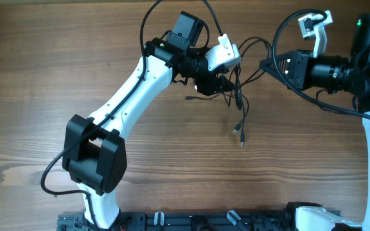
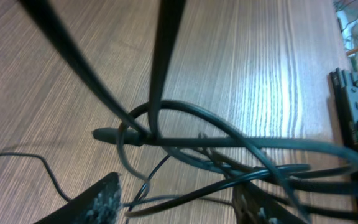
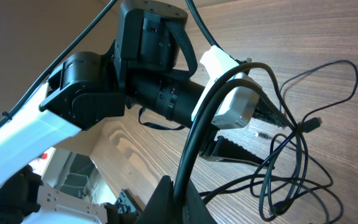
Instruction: Untangle cables
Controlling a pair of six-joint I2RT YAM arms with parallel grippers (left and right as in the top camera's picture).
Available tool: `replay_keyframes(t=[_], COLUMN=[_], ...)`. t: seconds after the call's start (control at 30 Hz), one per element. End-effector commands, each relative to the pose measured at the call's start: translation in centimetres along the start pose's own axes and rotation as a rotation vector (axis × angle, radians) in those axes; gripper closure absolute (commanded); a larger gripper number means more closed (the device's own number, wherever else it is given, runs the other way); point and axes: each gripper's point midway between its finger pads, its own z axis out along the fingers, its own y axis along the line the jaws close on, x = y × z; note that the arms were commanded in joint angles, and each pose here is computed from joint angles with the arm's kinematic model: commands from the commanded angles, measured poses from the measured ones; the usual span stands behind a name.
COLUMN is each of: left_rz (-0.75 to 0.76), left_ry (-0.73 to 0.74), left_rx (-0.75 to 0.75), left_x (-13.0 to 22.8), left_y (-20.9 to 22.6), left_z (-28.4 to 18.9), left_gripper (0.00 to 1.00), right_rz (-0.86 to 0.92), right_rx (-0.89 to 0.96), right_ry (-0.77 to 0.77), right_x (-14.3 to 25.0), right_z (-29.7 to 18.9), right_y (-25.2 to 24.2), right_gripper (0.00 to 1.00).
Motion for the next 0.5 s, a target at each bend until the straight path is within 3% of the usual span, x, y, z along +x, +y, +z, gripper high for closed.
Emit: replay_keyframes(t=[0.0, 0.17, 0.47], left_rz=[-0.011, -0.02, -0.066], left_ry=[-0.024, -0.013, 0.031], left_rx=[0.049, 0.057, 0.091], left_x=[-0.4, 0.0, 2.0], left_y=[-0.8, -0.9, -0.5], left_z=[0.2, 0.5, 2.6], left_gripper=[0.45, 0.53, 0.53], right_rz=[-0.036, -0.034, -0.036], right_rx=[-0.04, -0.045, -0.052], right_ry=[-0.013, -0.012, -0.014], right_x=[-0.1, -0.1, -0.1], right_z=[-0.4, -0.4, -0.4], right_y=[1.1, 1.2, 1.3], right_gripper=[0.96, 0.96, 0.96])
